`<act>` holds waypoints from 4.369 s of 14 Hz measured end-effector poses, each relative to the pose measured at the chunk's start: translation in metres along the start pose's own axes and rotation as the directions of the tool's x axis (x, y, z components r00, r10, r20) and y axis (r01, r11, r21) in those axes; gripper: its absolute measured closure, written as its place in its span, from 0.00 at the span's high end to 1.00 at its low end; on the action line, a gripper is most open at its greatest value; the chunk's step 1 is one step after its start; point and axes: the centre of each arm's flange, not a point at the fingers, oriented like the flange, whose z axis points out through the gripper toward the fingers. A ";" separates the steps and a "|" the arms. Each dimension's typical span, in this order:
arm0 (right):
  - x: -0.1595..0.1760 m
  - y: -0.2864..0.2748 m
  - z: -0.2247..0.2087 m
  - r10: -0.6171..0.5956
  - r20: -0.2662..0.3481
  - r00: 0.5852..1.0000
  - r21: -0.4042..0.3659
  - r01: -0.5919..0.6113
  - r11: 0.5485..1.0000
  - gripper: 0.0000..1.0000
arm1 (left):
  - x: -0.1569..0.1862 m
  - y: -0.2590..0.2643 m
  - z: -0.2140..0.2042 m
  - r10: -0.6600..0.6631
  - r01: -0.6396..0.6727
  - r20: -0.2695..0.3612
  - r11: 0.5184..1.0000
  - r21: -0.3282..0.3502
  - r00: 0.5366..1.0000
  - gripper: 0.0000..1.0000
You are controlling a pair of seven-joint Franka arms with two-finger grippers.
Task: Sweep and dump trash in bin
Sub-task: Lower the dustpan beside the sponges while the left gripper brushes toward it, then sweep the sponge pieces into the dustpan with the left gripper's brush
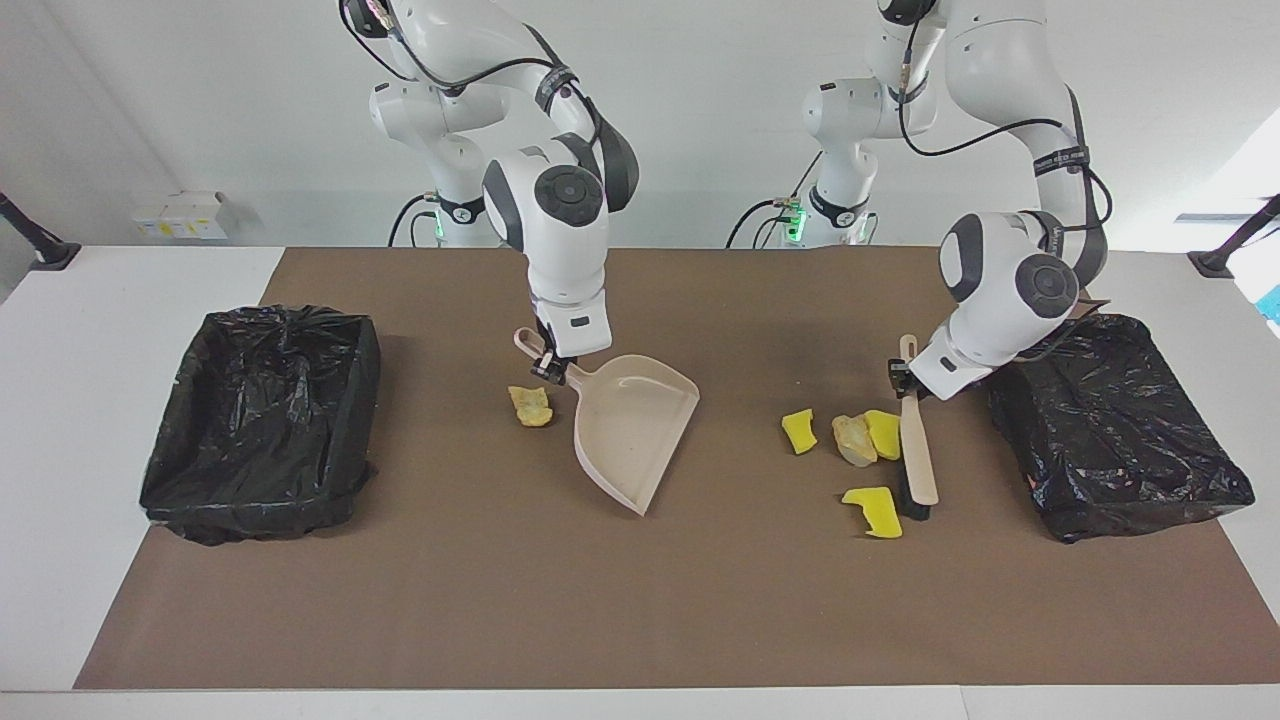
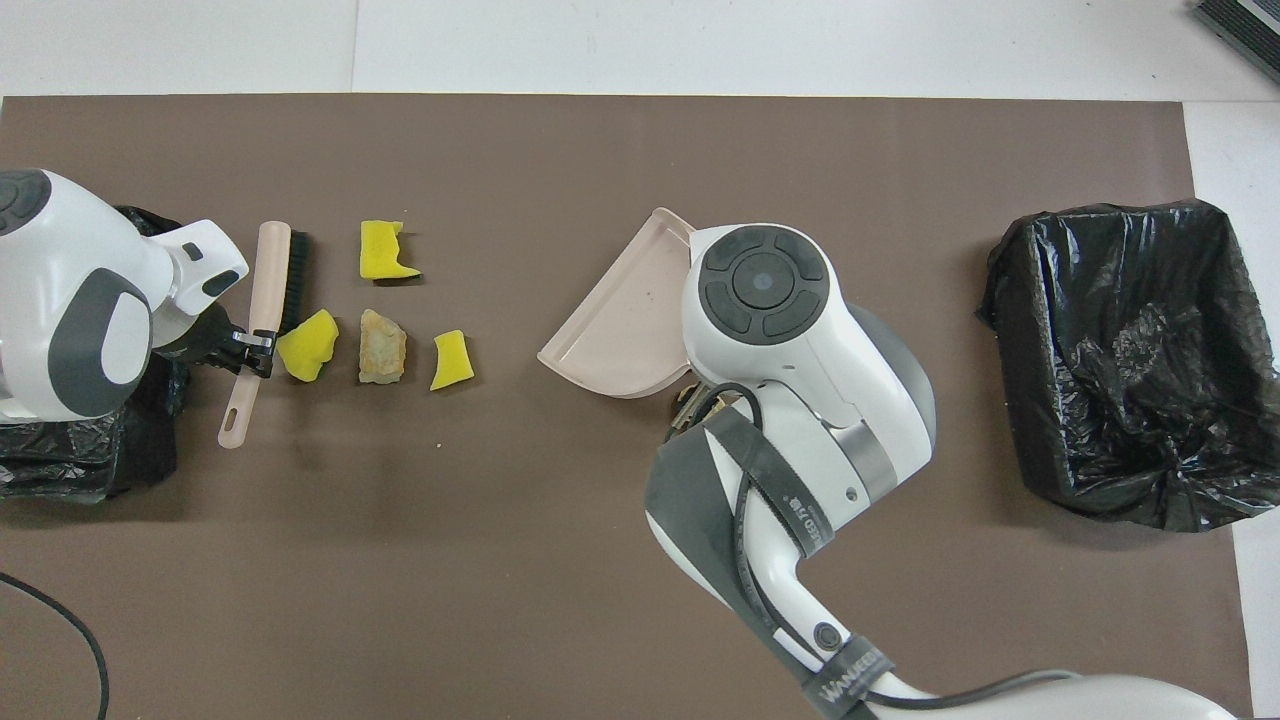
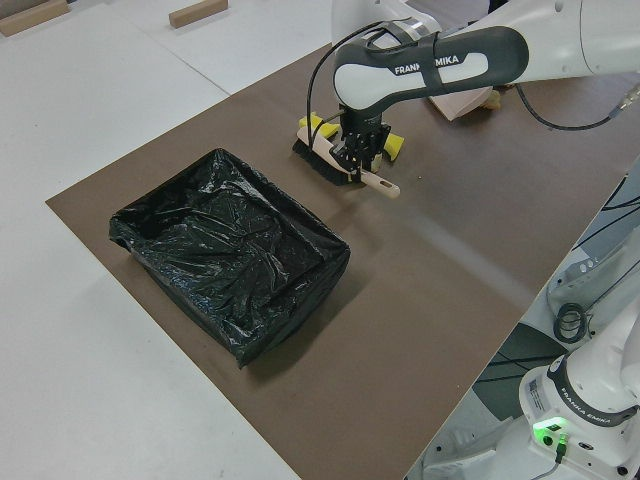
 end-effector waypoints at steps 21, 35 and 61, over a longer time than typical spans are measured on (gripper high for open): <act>0.024 -0.025 -0.015 -0.101 0.074 0.992 0.015 0.101 0.995 0.31 | -0.041 0.078 0.001 -0.296 0.298 0.034 0.949 -0.097 0.954 0.26; 0.059 -0.061 -0.002 -0.256 0.250 0.934 -0.086 0.285 0.955 0.31 | -0.043 0.114 0.006 -0.297 0.301 0.052 0.946 -0.118 0.953 0.26; 0.094 -0.057 0.011 -0.213 -0.033 0.977 -0.058 0.211 0.976 0.31 | -0.027 0.114 -0.078 -0.057 0.056 -0.091 0.998 -0.017 0.994 0.26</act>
